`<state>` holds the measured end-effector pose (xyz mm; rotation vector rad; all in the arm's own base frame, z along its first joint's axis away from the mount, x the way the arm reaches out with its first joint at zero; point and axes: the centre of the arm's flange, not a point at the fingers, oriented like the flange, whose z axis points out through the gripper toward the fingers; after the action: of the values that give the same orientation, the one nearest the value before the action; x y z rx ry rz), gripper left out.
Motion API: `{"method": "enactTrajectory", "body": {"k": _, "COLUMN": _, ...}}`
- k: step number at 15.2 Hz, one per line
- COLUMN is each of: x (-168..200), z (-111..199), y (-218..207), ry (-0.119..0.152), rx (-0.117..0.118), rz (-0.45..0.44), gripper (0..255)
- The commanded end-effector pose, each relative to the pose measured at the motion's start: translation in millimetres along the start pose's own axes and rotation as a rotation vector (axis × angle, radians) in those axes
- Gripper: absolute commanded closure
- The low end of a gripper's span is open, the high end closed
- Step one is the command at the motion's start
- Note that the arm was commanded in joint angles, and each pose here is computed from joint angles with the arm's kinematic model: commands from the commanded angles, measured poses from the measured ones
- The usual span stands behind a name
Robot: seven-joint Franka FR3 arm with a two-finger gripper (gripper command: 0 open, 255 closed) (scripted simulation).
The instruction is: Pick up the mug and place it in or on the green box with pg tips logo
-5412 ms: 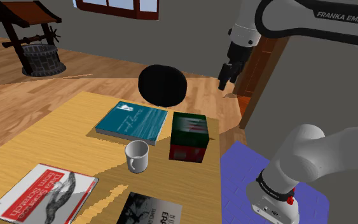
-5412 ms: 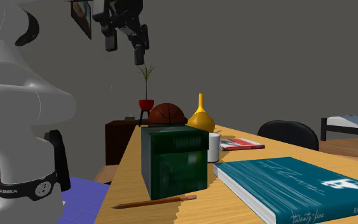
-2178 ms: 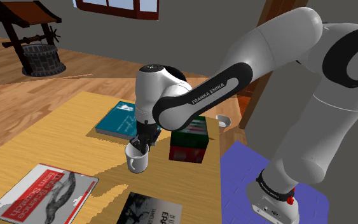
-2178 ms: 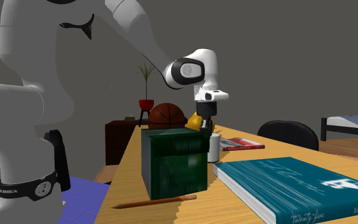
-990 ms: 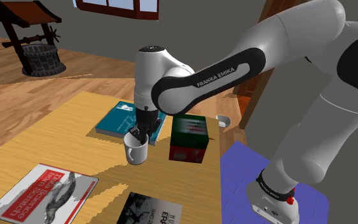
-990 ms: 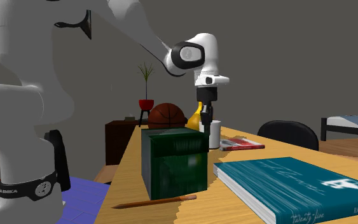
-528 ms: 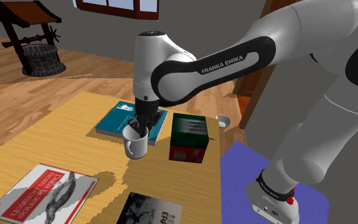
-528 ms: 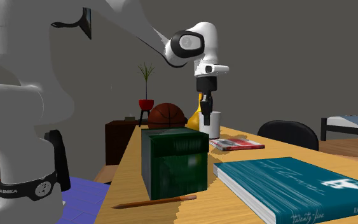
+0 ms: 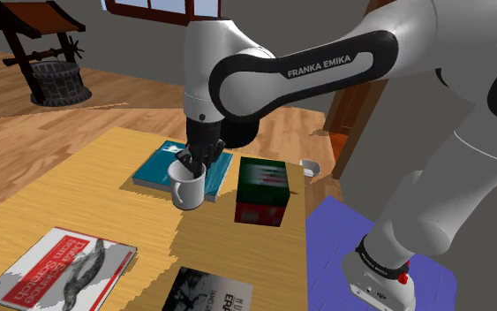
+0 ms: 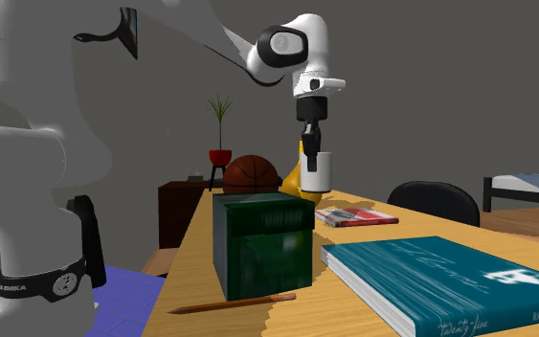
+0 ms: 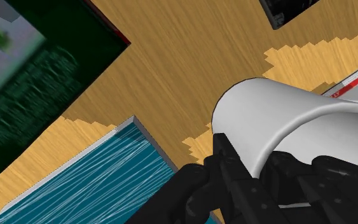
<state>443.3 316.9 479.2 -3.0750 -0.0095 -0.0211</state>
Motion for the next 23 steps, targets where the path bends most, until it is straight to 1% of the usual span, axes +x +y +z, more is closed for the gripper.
{"method": "enactTrajectory", "body": {"k": 1, "x": -1, "z": -11, "y": 0, "ry": 0.000, "rx": 0.000, "rz": 0.000, "gripper": 255}}
{"method": "enactTrajectory", "body": {"k": 16, "x": 0, "z": -90, "y": -6, "ry": 0.000, "rx": 0.000, "rz": 0.000, "gripper": 255}}
{"method": "enactTrajectory", "body": {"k": 23, "x": -33, "z": -105, "y": 79, "ry": 0.000, "rx": 0.000, "rz": 0.000, "gripper": 255}}
